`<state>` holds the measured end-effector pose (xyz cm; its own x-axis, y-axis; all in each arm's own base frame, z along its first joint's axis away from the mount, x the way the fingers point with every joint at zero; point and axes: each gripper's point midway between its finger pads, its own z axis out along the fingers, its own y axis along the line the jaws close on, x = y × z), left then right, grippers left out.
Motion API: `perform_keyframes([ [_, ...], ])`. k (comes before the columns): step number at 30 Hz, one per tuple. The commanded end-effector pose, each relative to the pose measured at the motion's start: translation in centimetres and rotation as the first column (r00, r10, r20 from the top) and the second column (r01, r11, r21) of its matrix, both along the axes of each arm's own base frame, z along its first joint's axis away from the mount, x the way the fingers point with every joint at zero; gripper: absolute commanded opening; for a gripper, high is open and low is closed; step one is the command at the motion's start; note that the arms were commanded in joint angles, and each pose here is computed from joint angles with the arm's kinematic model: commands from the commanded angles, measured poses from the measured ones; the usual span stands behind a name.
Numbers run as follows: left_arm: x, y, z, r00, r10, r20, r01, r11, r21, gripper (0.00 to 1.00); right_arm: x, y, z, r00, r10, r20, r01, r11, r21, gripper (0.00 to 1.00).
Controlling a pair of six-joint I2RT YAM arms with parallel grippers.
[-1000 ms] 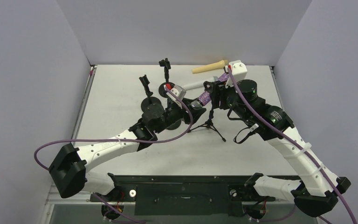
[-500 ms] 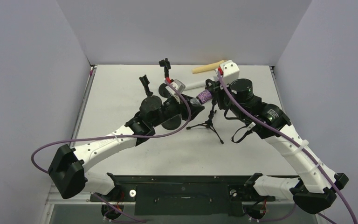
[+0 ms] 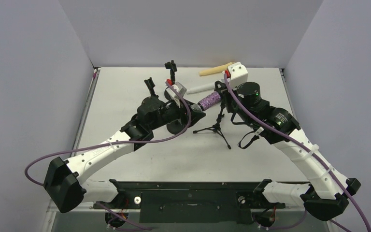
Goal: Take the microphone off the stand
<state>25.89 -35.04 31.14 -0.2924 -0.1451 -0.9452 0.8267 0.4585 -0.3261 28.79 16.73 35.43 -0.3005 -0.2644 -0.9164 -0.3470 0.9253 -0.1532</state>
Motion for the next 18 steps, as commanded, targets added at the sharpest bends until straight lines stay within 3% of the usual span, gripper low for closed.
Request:
perform_keyframes([
  [1,-2.3,1.0,2.3,0.996,-0.084,0.042,0.084,0.996,-0.018,0.0,1.2,-2.9,1.8,0.985,-0.157,0.07,0.158,0.987,-0.016,0.0],
  [18,-3.9,4.2,2.5,0.997,-0.055,0.063,0.053,0.998,0.031,0.0,1.6,-2.7,2.8,0.985,-0.151,0.089,0.154,0.987,-0.034,0.0],
])
